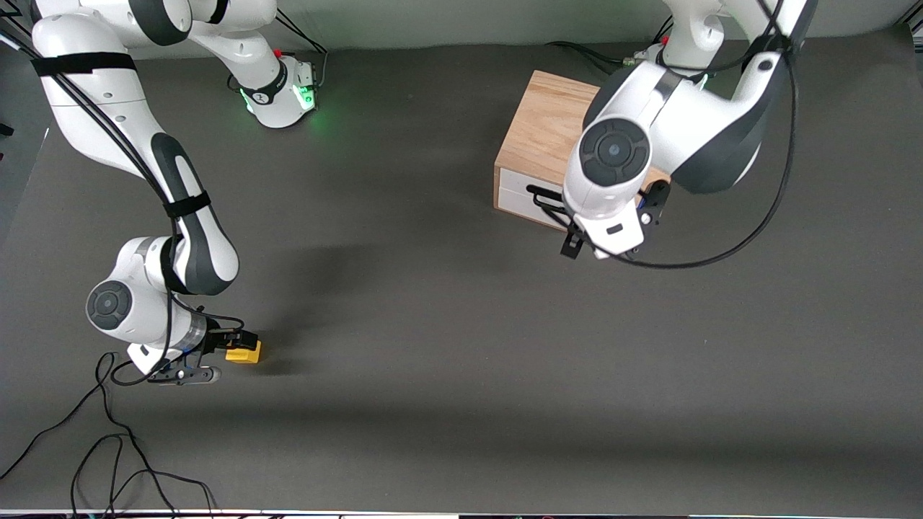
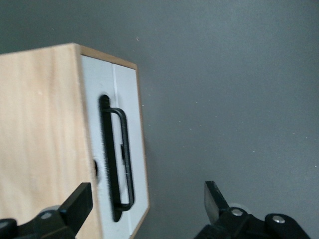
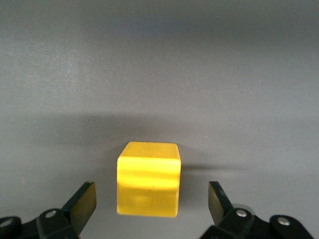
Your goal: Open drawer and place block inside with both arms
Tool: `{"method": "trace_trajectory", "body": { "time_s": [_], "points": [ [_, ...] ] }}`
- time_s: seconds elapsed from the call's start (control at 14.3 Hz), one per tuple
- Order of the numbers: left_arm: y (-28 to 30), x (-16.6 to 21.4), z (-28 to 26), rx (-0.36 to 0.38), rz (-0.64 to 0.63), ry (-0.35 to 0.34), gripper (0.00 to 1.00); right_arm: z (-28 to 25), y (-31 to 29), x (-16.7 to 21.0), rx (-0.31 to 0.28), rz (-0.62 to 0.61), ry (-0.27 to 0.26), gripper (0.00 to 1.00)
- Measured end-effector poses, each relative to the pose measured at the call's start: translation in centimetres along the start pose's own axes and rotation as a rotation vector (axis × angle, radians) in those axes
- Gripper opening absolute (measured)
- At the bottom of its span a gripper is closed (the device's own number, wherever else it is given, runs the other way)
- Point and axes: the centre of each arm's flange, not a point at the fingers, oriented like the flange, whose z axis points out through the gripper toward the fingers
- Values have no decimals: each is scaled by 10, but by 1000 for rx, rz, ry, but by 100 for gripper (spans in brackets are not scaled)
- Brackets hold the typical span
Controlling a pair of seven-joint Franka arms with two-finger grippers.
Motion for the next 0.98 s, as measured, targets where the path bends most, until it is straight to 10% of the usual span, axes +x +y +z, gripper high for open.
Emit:
{"method": "trace_trajectory", "body": {
  "time_s": [0.98],
  "points": [
    [1,-20,132,90,18,4,100,21,1,1,-4,1,31,91]
  ]
}}
